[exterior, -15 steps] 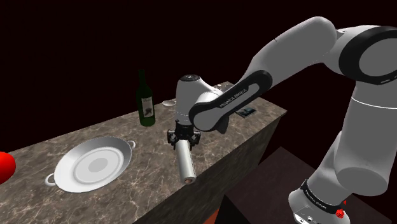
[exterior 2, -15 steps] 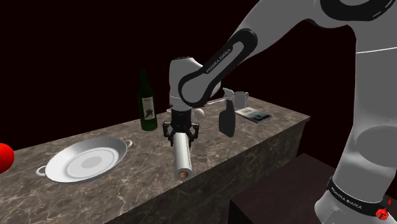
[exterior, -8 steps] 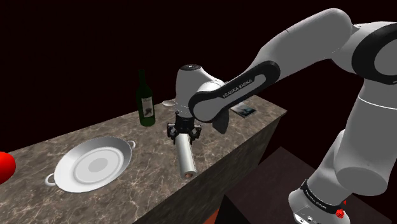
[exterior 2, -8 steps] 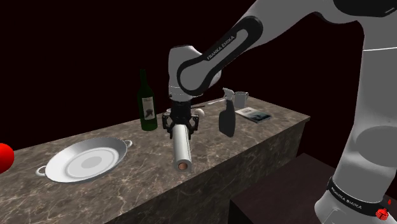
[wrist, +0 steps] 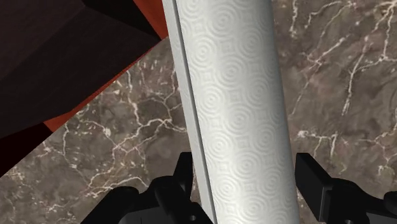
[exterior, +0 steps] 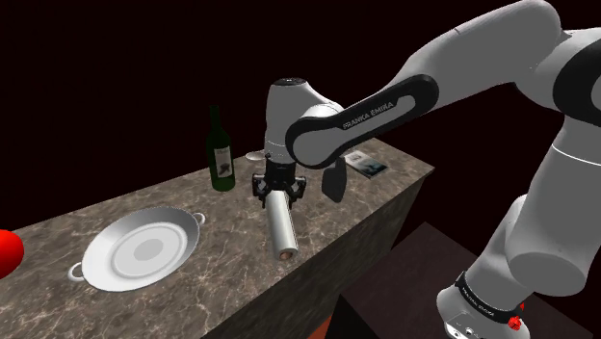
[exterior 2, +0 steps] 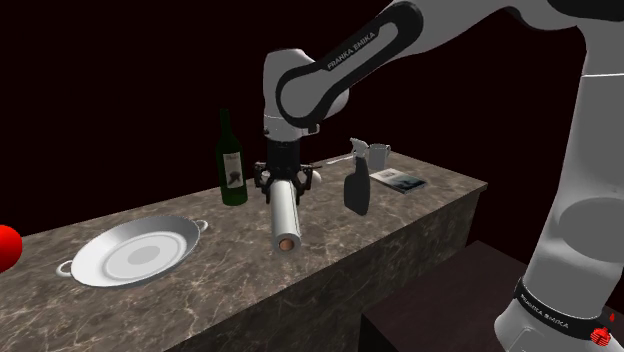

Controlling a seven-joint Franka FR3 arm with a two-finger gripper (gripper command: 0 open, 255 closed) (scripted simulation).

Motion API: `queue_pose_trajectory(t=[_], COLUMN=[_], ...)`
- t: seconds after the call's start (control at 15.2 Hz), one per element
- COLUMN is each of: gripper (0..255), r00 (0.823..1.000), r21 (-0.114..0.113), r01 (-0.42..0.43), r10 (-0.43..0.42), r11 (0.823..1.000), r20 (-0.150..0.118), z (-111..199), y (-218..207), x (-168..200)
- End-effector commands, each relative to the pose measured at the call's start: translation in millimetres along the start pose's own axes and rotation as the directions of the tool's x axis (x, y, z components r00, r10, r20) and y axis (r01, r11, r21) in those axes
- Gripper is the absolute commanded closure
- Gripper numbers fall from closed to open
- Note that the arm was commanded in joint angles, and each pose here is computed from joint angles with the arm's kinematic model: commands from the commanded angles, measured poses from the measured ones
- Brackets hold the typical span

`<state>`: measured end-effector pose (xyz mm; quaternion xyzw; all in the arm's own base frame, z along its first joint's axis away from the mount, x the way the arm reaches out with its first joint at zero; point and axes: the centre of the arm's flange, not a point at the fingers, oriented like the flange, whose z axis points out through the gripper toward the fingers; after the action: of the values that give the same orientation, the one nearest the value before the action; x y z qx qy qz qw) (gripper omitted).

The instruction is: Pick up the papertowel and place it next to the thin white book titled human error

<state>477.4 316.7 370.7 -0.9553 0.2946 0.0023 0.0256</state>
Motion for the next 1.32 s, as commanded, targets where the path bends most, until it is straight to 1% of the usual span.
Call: queue_pose_trajectory(t=[0.0, 0.33, 1.25], gripper=[255, 255, 255], r00=[1.000, 1.000, 1.000], r21=[0.000, 0.000, 0.000], r01=[0.000, 0.000, 0.000], r10=[0.000, 0.000, 0.000], r11=[1.000, 1.000, 1.000], r20=[0.000, 0.000, 0.000], z=[-11, -36, -48], y=[0, -1, 151], x=[0, -1, 103])
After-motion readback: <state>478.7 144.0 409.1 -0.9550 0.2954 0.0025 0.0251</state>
